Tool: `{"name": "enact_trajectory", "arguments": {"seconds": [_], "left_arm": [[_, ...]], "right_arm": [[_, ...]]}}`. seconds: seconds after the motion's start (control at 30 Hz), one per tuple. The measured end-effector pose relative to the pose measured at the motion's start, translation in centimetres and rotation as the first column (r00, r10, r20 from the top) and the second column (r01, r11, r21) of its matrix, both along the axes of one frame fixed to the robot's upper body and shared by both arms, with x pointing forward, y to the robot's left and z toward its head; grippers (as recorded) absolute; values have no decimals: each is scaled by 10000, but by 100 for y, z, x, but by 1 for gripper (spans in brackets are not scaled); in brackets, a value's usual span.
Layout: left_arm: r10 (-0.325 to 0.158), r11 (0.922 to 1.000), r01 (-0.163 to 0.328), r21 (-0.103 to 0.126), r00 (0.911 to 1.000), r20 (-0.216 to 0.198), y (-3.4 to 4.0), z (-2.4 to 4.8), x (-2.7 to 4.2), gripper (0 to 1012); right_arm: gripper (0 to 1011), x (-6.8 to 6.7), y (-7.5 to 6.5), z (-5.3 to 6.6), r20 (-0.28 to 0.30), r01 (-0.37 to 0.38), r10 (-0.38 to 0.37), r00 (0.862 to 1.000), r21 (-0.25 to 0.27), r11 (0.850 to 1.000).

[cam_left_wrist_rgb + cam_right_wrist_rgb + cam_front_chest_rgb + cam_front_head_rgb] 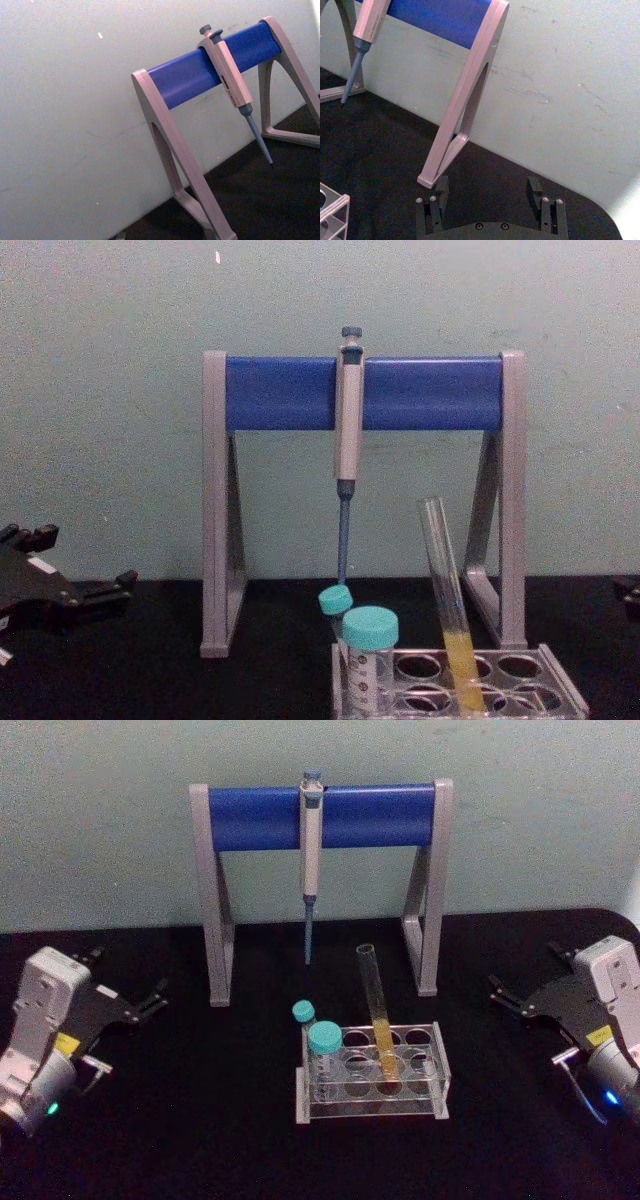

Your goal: Pick up the test tube from the test tube rack, shake it, then place it back into the test tube rack.

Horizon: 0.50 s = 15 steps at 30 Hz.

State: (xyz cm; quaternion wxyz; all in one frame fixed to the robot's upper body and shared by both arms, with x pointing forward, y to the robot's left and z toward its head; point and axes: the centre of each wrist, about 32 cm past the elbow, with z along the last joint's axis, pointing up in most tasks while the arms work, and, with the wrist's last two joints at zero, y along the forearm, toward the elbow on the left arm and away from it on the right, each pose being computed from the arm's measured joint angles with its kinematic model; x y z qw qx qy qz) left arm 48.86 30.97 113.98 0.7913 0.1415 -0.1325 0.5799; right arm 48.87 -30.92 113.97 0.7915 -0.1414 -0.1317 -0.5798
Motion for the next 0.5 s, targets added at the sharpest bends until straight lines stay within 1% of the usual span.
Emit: {"name": "enact_trajectory", "arguments": {"seconds": [0.5], "left_arm": [[0,10000,0,0,10000,0,0,0,0,1001]], "right_arm": [[1000,-1,-3,0,14,1,-1,10000,-8,10000]]}}
